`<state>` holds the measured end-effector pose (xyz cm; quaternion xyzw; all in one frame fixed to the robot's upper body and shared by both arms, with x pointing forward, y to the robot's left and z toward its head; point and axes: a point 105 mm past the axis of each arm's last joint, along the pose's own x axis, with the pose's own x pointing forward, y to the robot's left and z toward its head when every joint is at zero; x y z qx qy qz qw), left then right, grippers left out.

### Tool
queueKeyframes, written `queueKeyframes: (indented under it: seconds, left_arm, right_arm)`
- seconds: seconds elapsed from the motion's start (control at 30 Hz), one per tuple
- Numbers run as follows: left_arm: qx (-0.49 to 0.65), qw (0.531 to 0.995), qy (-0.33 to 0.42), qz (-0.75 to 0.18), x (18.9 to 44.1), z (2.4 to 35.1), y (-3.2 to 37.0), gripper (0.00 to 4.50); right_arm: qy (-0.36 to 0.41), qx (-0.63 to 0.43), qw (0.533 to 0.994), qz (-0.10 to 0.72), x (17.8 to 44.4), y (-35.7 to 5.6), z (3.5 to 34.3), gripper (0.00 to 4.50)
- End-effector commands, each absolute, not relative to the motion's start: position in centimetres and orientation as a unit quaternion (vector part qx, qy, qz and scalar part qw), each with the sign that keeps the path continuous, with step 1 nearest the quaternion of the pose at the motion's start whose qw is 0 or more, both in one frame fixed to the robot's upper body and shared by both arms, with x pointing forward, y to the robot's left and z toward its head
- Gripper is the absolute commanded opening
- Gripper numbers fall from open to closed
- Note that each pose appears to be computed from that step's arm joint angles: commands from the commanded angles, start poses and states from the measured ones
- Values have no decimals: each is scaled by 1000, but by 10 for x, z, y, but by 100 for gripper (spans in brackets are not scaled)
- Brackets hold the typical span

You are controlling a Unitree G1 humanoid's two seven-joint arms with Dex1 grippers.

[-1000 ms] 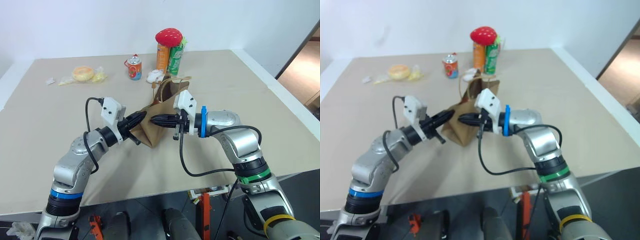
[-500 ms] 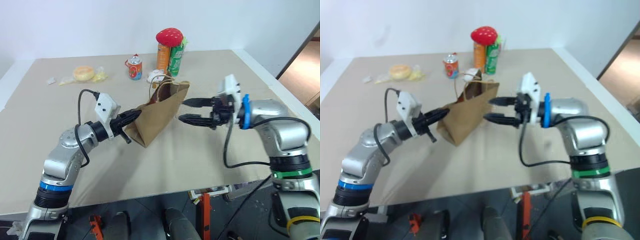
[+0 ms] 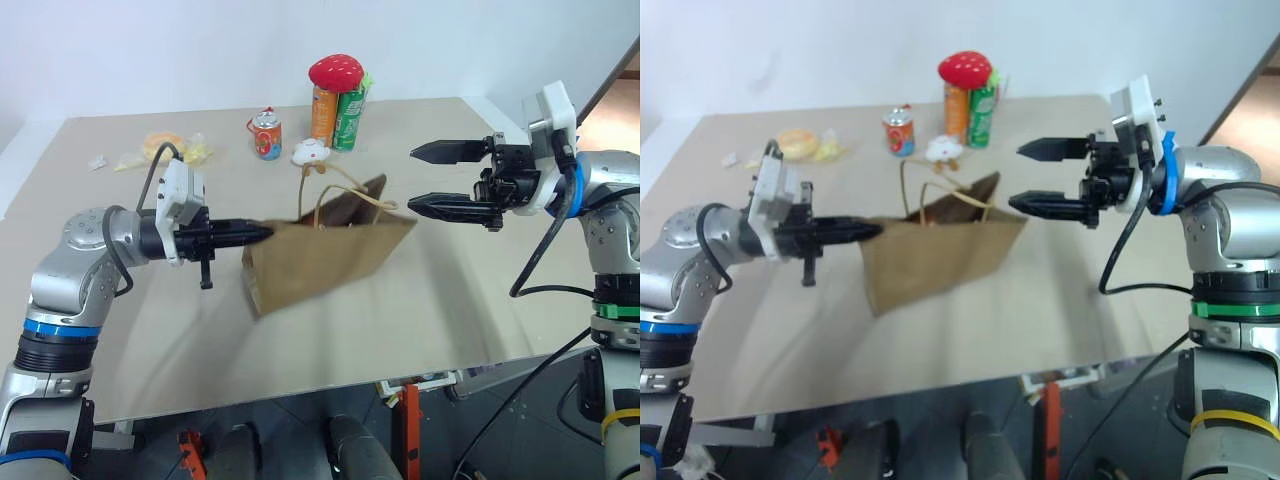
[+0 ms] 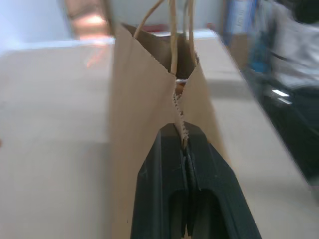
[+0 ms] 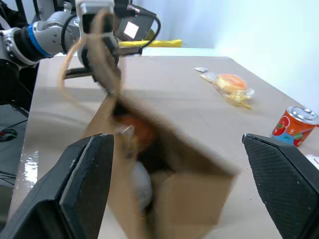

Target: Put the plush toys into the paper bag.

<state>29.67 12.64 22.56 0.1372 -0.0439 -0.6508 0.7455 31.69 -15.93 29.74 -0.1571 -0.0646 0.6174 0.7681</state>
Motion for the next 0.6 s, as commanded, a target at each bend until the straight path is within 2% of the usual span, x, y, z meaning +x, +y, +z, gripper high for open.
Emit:
queueKeyframes:
  seconds: [0.03, 0.13, 0.27, 0.4, 0.6]
  left_arm:
    - [161, 699, -56, -695, 279, 229, 118, 0]
    - [170, 680, -58, -711, 275, 231, 112, 0]
    - [187, 678, -56, -709, 283, 225, 114, 0]
    - [184, 685, -73, -702, 290, 238, 114, 0]
    - [177, 674, -92, -711, 282, 246, 108, 0]
  right_arm:
    - [-83, -162, 755, 630, 304, -161, 318, 446]
    - [-72, -162, 748, 639, 301, -159, 316, 446]
    - [-50, -169, 736, 653, 298, -157, 304, 446]
    - [-41, -179, 729, 659, 297, -157, 295, 446]
    - [-41, -179, 731, 658, 299, -157, 293, 446]
